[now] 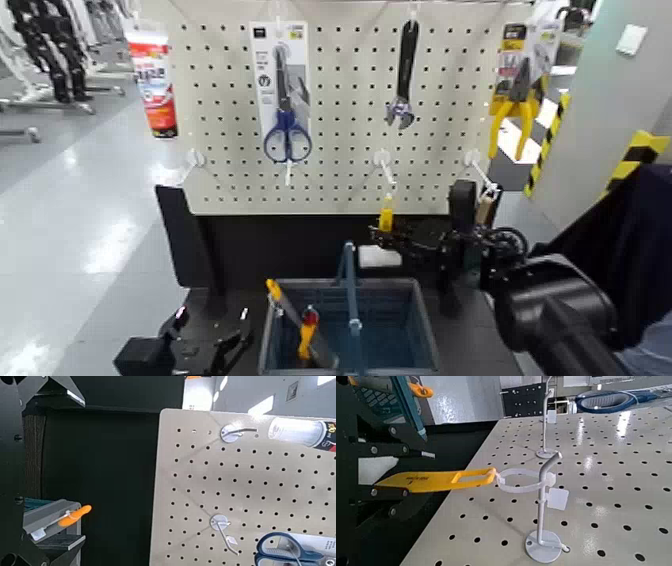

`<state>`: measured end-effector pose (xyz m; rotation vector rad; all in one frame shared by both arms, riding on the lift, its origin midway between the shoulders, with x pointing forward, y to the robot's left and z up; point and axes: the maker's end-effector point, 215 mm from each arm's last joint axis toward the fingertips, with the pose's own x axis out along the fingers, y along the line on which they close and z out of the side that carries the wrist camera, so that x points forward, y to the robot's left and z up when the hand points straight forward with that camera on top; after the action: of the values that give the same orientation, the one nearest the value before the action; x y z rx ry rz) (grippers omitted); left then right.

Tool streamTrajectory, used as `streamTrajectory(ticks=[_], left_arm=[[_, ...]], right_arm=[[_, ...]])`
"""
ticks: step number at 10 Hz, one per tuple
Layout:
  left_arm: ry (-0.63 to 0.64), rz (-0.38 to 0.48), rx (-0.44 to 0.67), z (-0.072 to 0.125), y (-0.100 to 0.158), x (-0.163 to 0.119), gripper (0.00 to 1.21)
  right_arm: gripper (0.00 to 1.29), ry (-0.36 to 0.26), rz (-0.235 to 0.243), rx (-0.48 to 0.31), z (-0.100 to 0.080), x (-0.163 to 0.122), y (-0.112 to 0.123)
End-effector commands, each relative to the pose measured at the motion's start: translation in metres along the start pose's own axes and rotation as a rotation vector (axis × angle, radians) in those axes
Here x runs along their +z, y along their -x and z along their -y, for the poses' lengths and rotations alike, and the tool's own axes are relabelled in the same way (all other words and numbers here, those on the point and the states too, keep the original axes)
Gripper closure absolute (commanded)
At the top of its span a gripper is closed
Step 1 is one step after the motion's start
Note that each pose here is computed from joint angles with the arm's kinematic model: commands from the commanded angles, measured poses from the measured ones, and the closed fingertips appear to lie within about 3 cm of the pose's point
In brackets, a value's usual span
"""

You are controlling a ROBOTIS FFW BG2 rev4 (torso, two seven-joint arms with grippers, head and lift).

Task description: Put the yellow roller into the crate.

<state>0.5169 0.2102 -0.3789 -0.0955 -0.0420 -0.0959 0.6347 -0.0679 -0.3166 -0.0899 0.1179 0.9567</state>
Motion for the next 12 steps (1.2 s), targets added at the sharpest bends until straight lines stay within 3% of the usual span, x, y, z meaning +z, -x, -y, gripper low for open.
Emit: streamTrajectory(ticks=[1,6,12], left_arm=[[0.000,0.000,0.000,0.000,0.000,0.000,0.11],[0.000,-0.003,0.001,0.000,0.000,-0.002,0.11],[-0.002,-0.004,-0.001,-0.001,0.000,-0.003,0.11]], right_arm=[[1.21,-0.001,0.006,-0.002,-0.001,0.002,0.000],[1.24,0.000,0.030,-0.005,-0.002,0.011,0.004],[1.24,0.010,0.041,0.024,-0.021,0.030,0.018]])
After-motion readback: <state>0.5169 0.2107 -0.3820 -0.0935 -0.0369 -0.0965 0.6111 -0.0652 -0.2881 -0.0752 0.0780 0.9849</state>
